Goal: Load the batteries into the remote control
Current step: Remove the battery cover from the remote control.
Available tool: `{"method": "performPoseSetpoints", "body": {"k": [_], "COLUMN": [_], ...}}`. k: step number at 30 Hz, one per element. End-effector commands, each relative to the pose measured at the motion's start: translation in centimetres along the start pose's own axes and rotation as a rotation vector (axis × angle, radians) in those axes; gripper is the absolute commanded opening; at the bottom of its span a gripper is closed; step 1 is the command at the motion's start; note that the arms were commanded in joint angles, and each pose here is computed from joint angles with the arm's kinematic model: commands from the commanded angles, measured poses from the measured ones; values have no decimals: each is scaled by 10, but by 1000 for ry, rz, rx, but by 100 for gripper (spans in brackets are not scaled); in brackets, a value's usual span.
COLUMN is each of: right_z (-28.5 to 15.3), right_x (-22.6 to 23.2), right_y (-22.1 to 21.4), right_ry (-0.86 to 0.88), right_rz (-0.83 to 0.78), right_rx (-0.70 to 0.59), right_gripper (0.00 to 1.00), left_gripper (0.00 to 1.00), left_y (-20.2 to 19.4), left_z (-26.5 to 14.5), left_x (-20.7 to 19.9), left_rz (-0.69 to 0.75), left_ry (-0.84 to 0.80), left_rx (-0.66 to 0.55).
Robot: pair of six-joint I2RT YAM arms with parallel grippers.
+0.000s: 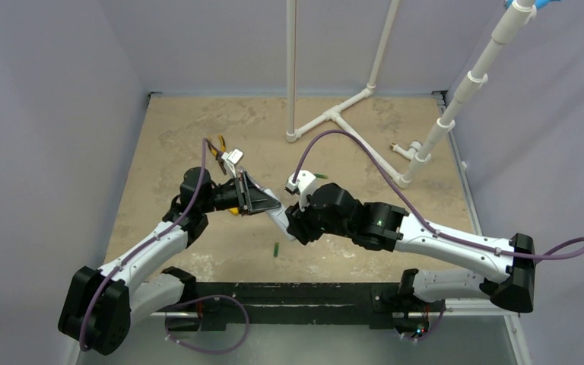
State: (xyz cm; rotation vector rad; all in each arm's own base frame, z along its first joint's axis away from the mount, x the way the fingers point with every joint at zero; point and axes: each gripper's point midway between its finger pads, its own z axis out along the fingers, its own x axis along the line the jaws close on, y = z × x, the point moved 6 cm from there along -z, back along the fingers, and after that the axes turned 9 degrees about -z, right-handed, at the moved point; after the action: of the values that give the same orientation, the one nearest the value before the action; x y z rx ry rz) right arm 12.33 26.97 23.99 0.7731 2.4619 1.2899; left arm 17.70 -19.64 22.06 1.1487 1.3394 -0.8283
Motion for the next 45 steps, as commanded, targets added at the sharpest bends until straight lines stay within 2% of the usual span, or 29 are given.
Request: {"method": "performPoseSetpoints", "body": {"k": [1, 9, 13, 24, 28, 34, 39, 45], "right_z": [-5, -8, -9, -23, -35, -46, -29, 26], "right_x": [1, 1, 0, -2, -13, -55, -100, -99], "right_y": [7, 9, 10, 21, 28, 19, -20, -54], "right_ry": [3, 11, 4, 2, -83, -313, -462, -407], "right_rz": [5, -17, -23, -9, 24, 157, 336, 396], "right_rx": [-14, -5, -1, -75, -118, -130, -47, -13], "right_gripper": [41, 33, 27, 23, 23, 23, 21, 20], "left_gripper": [0, 0, 0, 0, 0, 0, 0, 0], "left_y": [5, 6, 7, 9, 9, 6, 0, -2], "left_z": [0, 0, 1, 4, 4, 1, -9, -30], "left_x": [-22, -22, -21, -18, -14, -12, -17, -37], "left_rz": [80, 80, 78, 72, 60, 61, 90, 170], "left_ry": [-57, -57, -50, -40, -30, -18, -6, 32], "left_rx": [-7, -8, -8, -6, -8, -7, -18, -58]}}
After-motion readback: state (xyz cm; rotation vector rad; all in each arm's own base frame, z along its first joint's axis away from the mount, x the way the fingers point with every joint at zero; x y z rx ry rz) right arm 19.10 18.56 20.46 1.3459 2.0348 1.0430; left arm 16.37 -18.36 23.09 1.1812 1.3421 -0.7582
